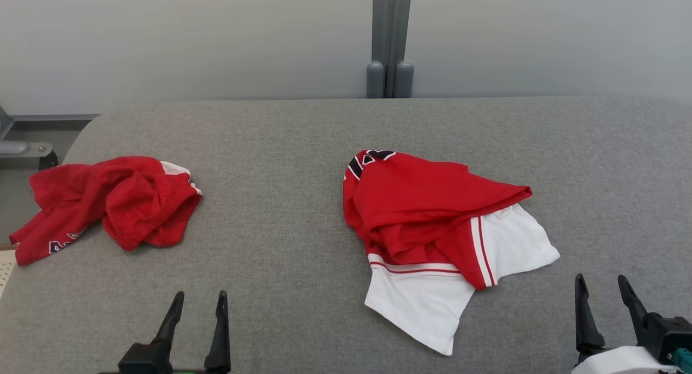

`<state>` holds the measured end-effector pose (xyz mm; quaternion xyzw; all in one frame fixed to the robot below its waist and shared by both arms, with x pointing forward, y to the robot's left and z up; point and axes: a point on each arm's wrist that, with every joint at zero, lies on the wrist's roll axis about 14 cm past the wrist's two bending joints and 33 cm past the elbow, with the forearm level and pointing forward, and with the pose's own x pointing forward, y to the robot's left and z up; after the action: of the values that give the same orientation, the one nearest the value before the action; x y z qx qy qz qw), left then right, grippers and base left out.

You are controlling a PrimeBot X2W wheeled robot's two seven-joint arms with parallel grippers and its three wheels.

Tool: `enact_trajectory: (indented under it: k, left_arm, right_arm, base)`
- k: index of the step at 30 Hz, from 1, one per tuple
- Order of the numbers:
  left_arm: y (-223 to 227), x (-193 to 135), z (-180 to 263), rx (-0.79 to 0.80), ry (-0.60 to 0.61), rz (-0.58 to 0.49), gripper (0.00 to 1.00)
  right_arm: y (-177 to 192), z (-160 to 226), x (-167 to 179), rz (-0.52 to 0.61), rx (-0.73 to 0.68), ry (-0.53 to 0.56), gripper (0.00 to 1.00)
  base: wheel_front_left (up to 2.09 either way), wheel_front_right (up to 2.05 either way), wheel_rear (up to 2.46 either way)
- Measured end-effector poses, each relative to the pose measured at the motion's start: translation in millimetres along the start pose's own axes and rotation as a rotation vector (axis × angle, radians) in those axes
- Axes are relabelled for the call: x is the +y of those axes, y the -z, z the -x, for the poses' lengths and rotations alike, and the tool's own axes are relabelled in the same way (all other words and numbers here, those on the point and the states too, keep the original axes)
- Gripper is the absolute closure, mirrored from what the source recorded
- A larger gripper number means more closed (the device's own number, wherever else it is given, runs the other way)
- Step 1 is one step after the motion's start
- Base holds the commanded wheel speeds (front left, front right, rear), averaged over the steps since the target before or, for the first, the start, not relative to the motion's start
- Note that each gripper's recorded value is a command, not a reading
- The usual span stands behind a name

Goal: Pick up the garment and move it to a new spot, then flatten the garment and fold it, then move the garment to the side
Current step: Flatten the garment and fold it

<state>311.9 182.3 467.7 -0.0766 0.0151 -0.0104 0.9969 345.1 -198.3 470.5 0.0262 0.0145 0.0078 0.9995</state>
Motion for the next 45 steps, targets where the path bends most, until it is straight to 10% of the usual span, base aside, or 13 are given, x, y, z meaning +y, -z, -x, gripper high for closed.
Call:
enact_trajectory:
  k: [21,40,44,45]
  left_arm:
    - [-28,-279,-126,0.045,0.844,-0.231,0.00]
    - [88,-360,-163,0.300,1.049,-0.496,0.00]
    - [101,-355,-171,0.319,1.031,-0.548,1.00]
    - [105,-352,-171,0.329,1.029,-0.560,1.00]
  right_arm:
    - [-15,-23,-26,-0.068,-0.054,0.096,0.00]
    - [20,25,-103,-0.105,0.073,0.386,0.00]
    - [23,31,-111,-0.093,0.085,0.415,0.00]
    - [22,30,-111,-0.092,0.084,0.416,0.00]
  base:
    - [0.00,0.00,0.00]
    - [0.00,0.00,0.00]
    - [0.00,0.00,0.00]
    - [0.00,0.00,0.00]
